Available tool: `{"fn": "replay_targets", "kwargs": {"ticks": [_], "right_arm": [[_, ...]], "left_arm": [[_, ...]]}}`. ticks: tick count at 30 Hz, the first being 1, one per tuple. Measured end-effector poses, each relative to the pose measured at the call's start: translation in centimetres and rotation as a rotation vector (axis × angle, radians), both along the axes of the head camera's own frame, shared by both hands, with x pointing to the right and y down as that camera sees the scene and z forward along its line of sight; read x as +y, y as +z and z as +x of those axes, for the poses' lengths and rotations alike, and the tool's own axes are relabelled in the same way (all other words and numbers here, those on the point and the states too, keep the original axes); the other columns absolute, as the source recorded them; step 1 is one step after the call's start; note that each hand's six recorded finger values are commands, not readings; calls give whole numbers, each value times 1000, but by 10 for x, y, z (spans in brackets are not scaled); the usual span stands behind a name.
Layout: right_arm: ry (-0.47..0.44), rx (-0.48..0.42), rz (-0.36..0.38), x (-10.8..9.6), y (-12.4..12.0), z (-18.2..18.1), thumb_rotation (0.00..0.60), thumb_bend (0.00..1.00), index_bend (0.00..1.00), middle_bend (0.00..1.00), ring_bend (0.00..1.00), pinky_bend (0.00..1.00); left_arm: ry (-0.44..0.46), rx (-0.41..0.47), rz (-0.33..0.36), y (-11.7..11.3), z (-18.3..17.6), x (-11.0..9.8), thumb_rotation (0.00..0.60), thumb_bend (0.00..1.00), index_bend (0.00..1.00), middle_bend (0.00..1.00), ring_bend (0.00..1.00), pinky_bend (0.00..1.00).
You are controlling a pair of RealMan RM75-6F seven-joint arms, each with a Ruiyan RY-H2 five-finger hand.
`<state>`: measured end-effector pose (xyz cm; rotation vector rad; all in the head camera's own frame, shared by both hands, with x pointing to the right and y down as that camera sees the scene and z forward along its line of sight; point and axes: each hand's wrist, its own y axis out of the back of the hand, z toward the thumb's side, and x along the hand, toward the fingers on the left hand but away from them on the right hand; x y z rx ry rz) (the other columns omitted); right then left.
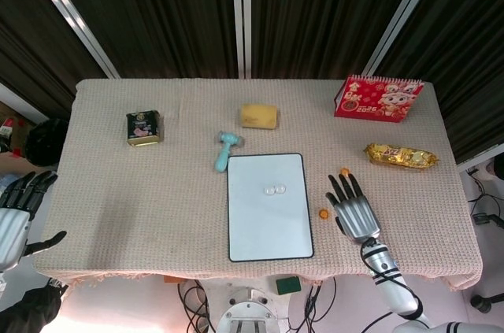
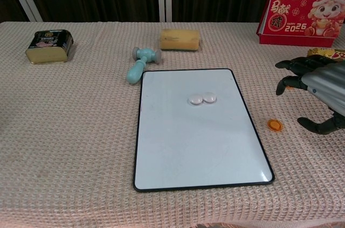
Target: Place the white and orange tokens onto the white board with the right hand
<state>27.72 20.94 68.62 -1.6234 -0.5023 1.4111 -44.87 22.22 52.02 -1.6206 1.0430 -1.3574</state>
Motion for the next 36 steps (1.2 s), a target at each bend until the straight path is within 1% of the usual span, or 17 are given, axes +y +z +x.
{"fn": "replay_targets", "kwargs": {"ticks": [4, 9, 23, 36], "right_arm": [[10, 11, -19, 4, 10, 4, 600, 345, 378, 0, 0, 0], [14, 12, -40, 8, 20, 1, 600, 345, 386, 0, 0, 0], [-7, -3, -45, 11, 30, -17, 600, 355, 415, 0, 0, 0], [-8, -11, -34, 10, 30, -21, 600, 363, 435, 0, 0, 0]], "left_arm": [[-5, -1, 2, -1, -1, 0, 600, 88, 96, 69, 0, 115], [-10, 1, 3, -1, -3, -1, 600, 88, 96, 69, 0, 115], [-17, 0, 7, -2, -6, -1, 600, 88, 95, 70, 0, 114], [-15, 0, 5, -2, -6, -1, 600, 89, 96, 69, 0, 115]]}}
